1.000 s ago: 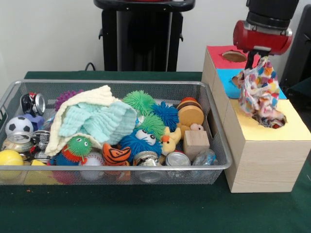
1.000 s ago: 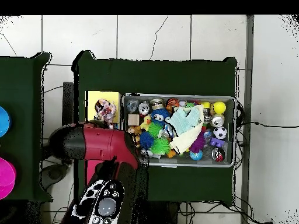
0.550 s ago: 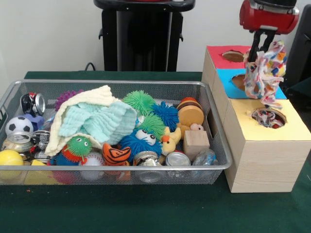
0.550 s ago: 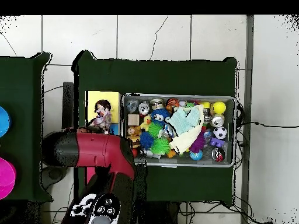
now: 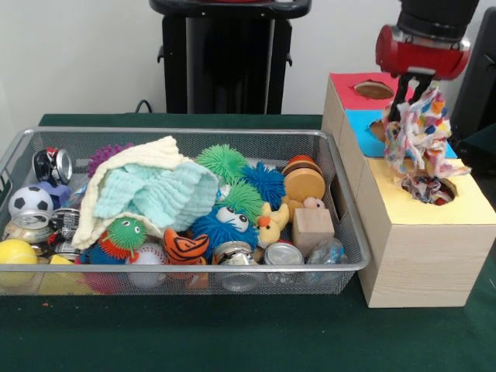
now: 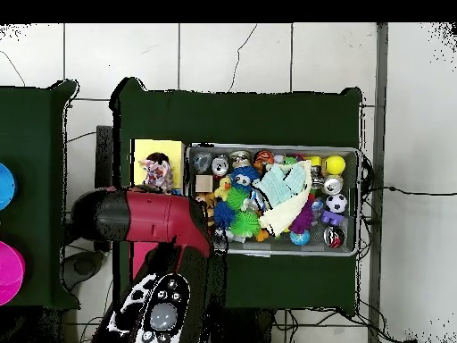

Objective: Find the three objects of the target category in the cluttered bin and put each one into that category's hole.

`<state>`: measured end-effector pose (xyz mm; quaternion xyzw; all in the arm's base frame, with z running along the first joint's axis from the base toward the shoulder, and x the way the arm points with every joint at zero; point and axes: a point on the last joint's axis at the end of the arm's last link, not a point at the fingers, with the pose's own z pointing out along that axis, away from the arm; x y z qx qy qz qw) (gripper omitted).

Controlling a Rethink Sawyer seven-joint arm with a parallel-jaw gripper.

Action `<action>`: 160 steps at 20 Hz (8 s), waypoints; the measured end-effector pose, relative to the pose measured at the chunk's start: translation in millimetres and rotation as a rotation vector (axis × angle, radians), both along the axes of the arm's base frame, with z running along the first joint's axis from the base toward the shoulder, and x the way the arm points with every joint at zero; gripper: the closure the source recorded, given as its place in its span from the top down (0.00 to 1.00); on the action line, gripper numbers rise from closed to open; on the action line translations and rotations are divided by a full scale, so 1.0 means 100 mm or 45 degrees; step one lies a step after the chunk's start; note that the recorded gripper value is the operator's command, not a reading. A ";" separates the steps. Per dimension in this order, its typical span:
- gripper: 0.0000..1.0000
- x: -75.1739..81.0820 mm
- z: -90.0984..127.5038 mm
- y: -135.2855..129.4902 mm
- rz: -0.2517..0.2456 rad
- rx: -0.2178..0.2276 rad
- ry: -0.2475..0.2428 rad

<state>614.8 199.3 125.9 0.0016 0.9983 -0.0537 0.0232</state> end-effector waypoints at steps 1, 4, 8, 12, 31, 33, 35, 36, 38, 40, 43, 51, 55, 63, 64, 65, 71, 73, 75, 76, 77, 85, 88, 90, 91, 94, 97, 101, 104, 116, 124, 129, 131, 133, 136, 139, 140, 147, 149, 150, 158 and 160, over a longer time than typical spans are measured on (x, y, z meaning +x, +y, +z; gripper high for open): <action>0.00 0.01 -0.03 -0.01 -0.002 0.000 0.000; 0.00 0.06 -0.18 -0.07 -0.007 -0.007 -0.006; 0.00 0.11 -0.36 -0.13 -0.011 -0.016 -0.032; 0.00 0.13 -0.38 -0.15 -0.017 -0.012 -0.042; 0.00 0.70 -0.17 0.13 0.019 0.050 -0.246; 0.00 0.77 -0.14 0.16 0.025 0.053 -0.279; 0.00 0.83 -0.13 0.17 0.030 0.053 -0.309; 0.00 0.87 -0.14 0.18 0.033 0.054 -0.330; 0.00 0.90 -0.18 0.19 0.038 0.051 -0.348; 0.00 0.91 -0.27 0.19 0.040 0.046 -0.357; 0.00 0.89 -0.41 0.18 0.041 0.040 -0.343; 0.00 0.84 -0.31 0.15 0.046 0.012 -0.338; 0.00 0.79 -0.07 0.15 0.051 -0.012 -0.339; 0.00 0.66 0.36 0.09 0.046 -0.049 -0.374; 0.00 0.63 0.41 0.07 0.044 -0.061 -0.378; 0.00 0.61 0.43 0.06 0.042 -0.066 -0.380; 0.00 0.33 0.41 -0.08 -0.005 -0.141 -0.316; 0.00 0.26 0.38 -0.11 -0.026 -0.155 -0.286; 0.00 0.16 0.33 -0.16 -0.062 -0.175 -0.243; 0.00 0.11 0.30 -0.19 -0.083 -0.186 -0.219; 0.00 0.04 0.28 -0.22 -0.111 -0.205 -0.183; 0.00 -0.28 0.29 -0.33 -0.271 -0.289 -0.001; 0.00 -0.34 0.33 -0.35 -0.303 -0.301 0.039; 0.00 -0.38 0.35 -0.35 -0.319 -0.305 0.064; 0.00 -0.38 0.36 -0.35 -0.321 -0.305 0.073; 0.00 -0.35 0.37 -0.34 -0.318 -0.304 0.069; 0.00 -0.29 0.37 -0.30 -0.306 -0.301 0.054; 0.00 -0.18 0.36 -0.22 -0.289 -0.290 0.025; 0.00 -0.04 0.36 -0.15 -0.267 -0.282 -0.020; 0.00 0.63 0.33 0.03 -0.160 -0.248 -0.397; 0.00 0.77 0.02 -0.01 -0.155 -0.239 -0.503; 0.00 0.78 -0.21 0.01 -0.175 -0.209 -0.487; 0.00 0.77 -0.33 0.03 -0.193 -0.188 -0.467; 0.00 0.77 -0.39 0.05 -0.210 -0.169 -0.455; 0.00 0.77 -0.45 0.09 -0.231 -0.145 -0.445; 0.00 0.78 -0.47 0.17 -0.254 -0.113 -0.448; 0.00 0.79 -0.48 0.18 -0.259 -0.105 -0.449; 0.00 0.78 -0.48 0.28 -0.321 -0.045 -0.441; 0.00 0.77 -0.47 0.30 -0.352 -0.022 -0.435; 0.00 0.77 -0.46 0.30 -0.359 -0.019 -0.434; 0.00 0.74 -0.45 0.34 -0.430 0.010 -0.426; 0.00 0.71 -0.46 0.33 -0.447 0.012 -0.413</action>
